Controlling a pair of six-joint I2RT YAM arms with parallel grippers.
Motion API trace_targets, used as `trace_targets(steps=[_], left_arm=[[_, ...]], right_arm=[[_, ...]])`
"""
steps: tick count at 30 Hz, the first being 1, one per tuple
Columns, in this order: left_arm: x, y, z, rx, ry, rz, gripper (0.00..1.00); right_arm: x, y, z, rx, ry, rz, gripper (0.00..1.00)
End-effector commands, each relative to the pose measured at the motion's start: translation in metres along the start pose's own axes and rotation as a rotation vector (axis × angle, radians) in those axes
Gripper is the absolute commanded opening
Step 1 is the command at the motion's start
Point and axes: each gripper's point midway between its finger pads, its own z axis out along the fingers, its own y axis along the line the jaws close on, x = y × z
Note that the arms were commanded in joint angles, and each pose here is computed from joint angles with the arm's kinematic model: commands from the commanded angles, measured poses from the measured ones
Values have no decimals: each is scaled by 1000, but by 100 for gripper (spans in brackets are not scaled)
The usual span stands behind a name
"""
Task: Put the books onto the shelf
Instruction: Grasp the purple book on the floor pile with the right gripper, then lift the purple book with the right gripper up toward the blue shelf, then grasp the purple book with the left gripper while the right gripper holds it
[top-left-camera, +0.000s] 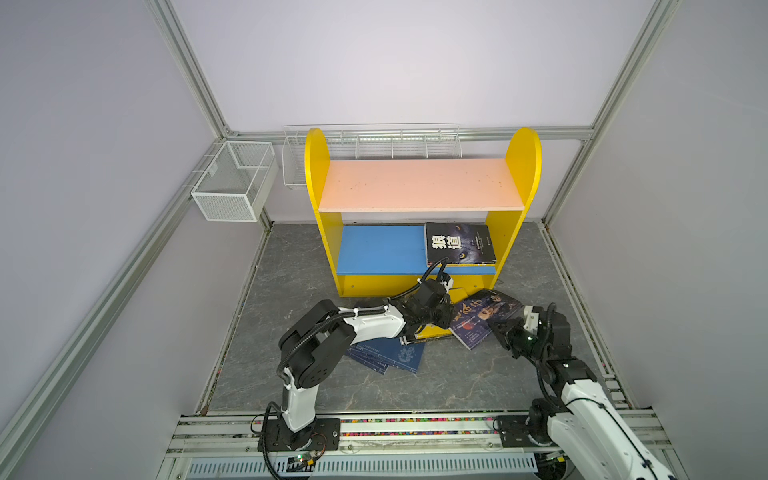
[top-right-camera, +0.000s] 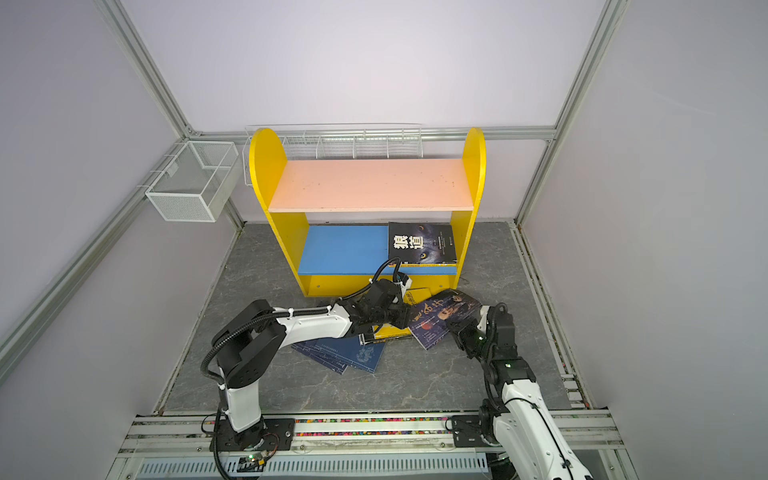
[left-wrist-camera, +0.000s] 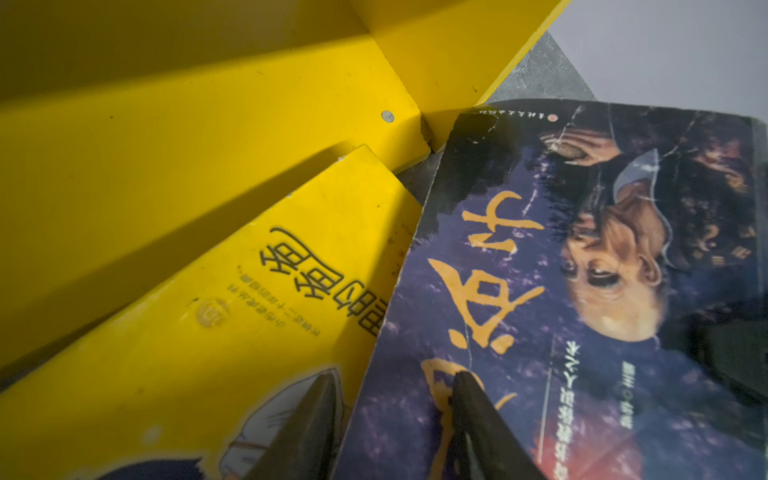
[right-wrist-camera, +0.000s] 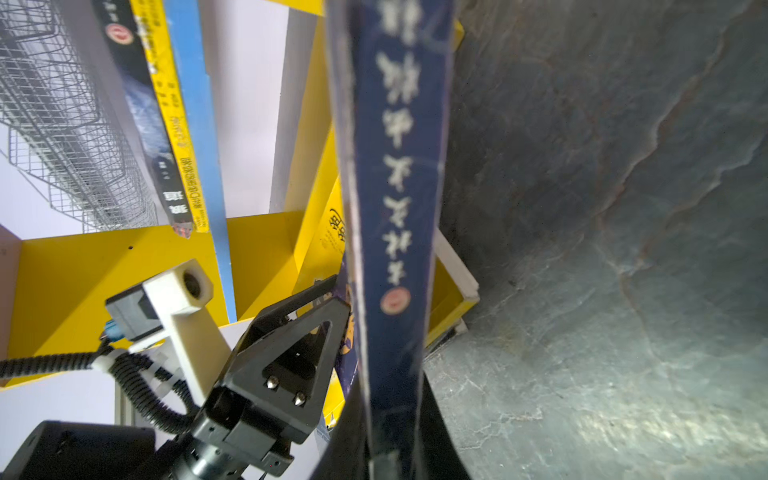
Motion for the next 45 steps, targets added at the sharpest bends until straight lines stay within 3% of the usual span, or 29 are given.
trace_targets(steps=[1, 4, 7, 12, 16, 17, 20, 24, 31, 35, 40, 45], left_arm=[[6, 6, -10, 4, 16, -58, 51], [-16, 12, -27, -4, -66, -105, 60], [-42, 27, -56, -70, -197, -168, 61], [-72, 63, -122, -282, -429, -300, 64], [-70, 100, -171, -480, -534, -461, 64], [-68, 105, -178, -479, -543, -500, 64], [-69, 98, -183, -350, -557, -551, 65], [-76, 68, -184, -119, -560, -534, 66], [-77, 23, -179, 189, -505, -473, 87], [-73, 34, -183, 248, -550, -530, 96], [-66, 50, -190, 283, -593, -612, 100], [-78, 30, -194, 386, -592, -546, 99]], right_arm=[[-10, 22, -12, -38, -53, -82, 6], [-6, 33, -24, -47, -49, -133, 6], [-1, 56, -41, -105, -44, -208, 6], [10, 112, -67, -265, -18, -339, 6], [15, 161, -82, -392, -33, -431, 6], [15, 173, -83, -415, -38, -445, 6], [14, 203, -78, -472, -56, -477, 6], [6, 232, -63, -521, -115, -492, 6], [-3, 258, -30, -556, -178, -506, 6], [-8, 275, -28, -566, -208, -549, 6], [-14, 288, -27, -570, -236, -575, 6], [-12, 294, -18, -602, -209, -547, 6]])
